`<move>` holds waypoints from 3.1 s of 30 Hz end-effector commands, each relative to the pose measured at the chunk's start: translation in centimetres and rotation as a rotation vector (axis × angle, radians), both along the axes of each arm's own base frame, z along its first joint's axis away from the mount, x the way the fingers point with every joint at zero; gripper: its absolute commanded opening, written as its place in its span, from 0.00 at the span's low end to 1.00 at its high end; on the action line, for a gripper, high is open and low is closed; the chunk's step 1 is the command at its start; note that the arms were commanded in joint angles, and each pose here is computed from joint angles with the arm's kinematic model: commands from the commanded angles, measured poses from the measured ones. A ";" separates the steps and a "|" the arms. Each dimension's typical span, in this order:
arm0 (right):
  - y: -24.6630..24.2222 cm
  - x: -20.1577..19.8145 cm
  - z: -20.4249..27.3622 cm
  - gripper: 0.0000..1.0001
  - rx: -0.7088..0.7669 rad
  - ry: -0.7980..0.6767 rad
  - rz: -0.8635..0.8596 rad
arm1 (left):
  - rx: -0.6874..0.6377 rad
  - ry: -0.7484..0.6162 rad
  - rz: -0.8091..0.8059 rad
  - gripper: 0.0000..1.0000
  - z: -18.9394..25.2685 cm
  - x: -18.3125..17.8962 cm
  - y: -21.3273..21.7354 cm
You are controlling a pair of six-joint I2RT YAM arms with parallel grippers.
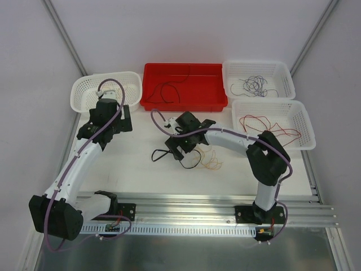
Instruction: Untangle the cables
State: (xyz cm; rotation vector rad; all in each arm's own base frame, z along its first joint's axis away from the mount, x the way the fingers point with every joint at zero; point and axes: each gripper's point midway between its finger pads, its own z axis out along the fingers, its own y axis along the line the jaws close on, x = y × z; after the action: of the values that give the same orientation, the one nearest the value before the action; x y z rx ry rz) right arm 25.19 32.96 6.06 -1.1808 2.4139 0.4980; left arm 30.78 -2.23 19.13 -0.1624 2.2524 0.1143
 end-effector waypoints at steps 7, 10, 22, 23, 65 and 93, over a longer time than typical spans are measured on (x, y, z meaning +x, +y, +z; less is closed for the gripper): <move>1.4 4.1 -1.5 0.97 -0.080 -0.117 -0.019 | 0.089 -0.056 0.146 0.99 1.2 -0.2 4.1; 1.6 3.9 -2.3 0.97 -0.103 -0.110 -0.003 | 0.081 -0.056 0.170 0.99 1.1 -0.2 4.7; 3.5 0.8 -5.8 0.64 -0.181 -0.088 0.059 | 0.061 -0.060 0.202 0.99 1.1 -0.3 5.5; 3.7 0.7 -5.8 0.56 -0.183 -0.091 0.064 | 0.063 -0.058 0.205 0.99 1.0 -0.3 5.6; 1.4 1.9 32.2 0.01 0.662 -0.515 -0.184 | -0.395 -0.087 -0.165 0.99 1.0 -1.2 -4.7; 0.4 -0.1 29.7 0.01 0.671 -0.389 -0.238 | -0.489 -0.419 -0.829 0.76 0.3 -4.3 -23.9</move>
State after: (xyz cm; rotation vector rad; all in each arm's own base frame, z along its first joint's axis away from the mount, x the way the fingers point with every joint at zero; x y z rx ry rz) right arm 26.03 33.68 33.39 -0.6437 1.8631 0.7590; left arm 24.37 -25.04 15.34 0.4155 1.9037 -0.8687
